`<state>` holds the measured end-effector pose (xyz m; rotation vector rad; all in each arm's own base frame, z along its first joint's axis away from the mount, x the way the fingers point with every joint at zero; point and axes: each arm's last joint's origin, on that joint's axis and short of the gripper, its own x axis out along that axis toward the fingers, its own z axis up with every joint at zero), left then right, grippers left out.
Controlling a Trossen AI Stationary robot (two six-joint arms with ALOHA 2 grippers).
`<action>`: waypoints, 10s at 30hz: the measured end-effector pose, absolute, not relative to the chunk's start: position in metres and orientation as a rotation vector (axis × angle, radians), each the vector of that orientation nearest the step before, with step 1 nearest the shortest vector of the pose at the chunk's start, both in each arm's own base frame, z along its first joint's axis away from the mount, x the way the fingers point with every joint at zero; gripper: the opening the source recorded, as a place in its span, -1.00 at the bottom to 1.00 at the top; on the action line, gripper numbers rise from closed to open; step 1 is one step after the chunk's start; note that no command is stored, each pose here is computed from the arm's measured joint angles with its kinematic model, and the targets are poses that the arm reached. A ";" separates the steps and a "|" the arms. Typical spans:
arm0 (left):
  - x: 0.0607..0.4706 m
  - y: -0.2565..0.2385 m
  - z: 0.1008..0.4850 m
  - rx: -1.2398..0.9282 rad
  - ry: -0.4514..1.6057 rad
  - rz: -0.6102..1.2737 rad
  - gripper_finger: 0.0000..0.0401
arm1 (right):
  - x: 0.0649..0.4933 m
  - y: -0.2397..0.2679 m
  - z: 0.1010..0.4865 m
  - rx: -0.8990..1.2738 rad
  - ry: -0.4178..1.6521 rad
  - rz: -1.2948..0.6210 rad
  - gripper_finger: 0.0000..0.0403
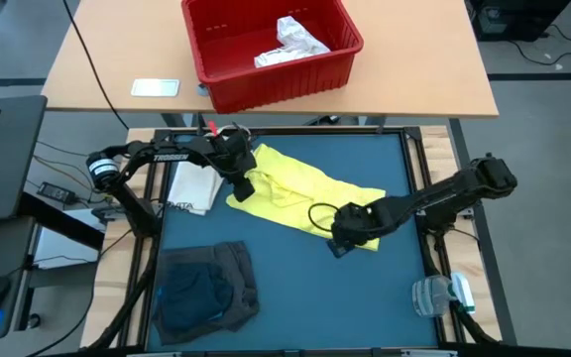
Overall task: Fold laundry
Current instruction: Fold the yellow shirt
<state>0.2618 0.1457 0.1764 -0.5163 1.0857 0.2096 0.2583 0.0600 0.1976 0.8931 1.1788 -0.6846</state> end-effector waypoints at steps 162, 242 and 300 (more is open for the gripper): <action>0.288 0.135 0.205 -0.336 0.810 0.112 -0.99 | 0.312 -0.084 0.198 0.601 0.903 -0.289 -0.98; 0.308 0.085 0.145 -0.270 1.123 0.109 -0.24 | 0.306 -0.034 0.209 0.687 0.934 -0.459 -0.15; 0.294 0.088 0.224 -0.359 0.776 0.262 -1.00 | 0.317 0.009 0.169 0.205 0.729 -0.170 -0.98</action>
